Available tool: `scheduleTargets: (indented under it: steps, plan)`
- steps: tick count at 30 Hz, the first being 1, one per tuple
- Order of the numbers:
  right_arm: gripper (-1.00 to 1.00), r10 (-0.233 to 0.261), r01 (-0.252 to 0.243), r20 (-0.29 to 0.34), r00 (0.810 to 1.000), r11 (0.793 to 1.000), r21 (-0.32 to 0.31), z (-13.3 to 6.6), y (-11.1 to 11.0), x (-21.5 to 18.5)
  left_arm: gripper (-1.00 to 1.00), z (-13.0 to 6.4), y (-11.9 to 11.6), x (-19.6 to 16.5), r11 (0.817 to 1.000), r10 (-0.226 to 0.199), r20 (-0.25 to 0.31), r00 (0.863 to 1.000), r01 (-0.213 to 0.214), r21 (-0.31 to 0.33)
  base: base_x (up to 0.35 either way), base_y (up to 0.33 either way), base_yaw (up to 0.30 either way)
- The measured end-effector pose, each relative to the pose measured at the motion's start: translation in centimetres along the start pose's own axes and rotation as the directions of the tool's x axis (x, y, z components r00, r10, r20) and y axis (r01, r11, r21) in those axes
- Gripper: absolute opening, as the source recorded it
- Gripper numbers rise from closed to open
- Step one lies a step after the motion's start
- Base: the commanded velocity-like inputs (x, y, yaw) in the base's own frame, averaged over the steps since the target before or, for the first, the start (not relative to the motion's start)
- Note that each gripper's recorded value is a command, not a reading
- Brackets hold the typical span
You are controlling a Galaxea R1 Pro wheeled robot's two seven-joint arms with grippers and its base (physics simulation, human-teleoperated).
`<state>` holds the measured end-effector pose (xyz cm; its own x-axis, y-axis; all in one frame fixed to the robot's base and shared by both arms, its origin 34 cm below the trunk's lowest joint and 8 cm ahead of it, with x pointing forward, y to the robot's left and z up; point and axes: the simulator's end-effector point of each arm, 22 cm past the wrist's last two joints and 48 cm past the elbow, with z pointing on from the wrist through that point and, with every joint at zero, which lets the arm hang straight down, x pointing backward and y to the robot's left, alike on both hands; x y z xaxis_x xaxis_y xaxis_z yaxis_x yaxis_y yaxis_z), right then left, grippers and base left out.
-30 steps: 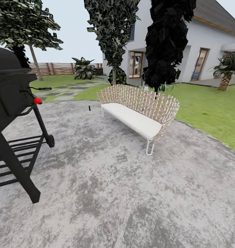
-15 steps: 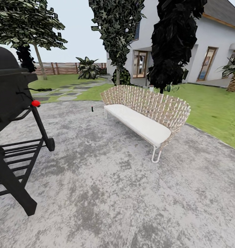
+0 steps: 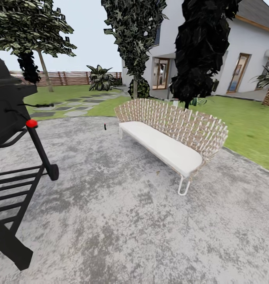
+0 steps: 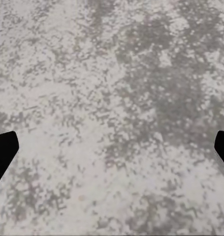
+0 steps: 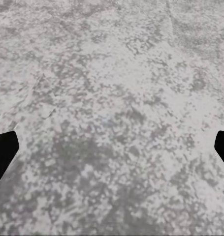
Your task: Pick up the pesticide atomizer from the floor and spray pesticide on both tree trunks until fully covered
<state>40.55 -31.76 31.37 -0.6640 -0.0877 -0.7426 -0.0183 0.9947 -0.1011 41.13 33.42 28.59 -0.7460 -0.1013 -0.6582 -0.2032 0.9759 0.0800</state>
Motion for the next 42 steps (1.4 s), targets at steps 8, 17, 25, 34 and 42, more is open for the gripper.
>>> scheduleTargets:
  steps: [8,17,25,34,42]
  plan:
    - [1.0,0.0,0.0,-0.002,1.0,1.0,0.002,0.0,-0.03,0.07,1.0,0.0,0.02,0.08,1.0,0.0,-0.001,1.0,0.0,0.0,0.336,0.08,0.176]
    - [1.0,0.0,0.0,-0.003,1.0,1.0,0.002,-0.01,-0.04,0.12,1.0,0.0,0.02,0.08,1.0,0.001,0.0,1.0,-0.001,0.0,0.336,0.012,0.132]
    - [1.0,-0.001,0.001,-0.004,1.0,1.0,0.001,-0.01,-0.01,0.15,1.0,0.0,0.02,0.09,1.0,0.001,-0.001,1.0,-0.001,0.0,0.337,0.0,0.005]
    - [1.0,0.0,0.0,-0.003,1.0,1.0,0.002,-0.01,-0.01,0.13,1.0,0.0,0.01,0.12,1.0,0.001,-0.002,1.0,-0.001,0.0,0.337,0.0,0.0]
    - [1.0,0.0,0.0,-0.003,1.0,1.0,0.001,0.0,0.03,0.11,1.0,0.0,0.01,0.09,1.0,0.002,-0.001,1.0,-0.002,0.0,0.337,0.0,0.137]
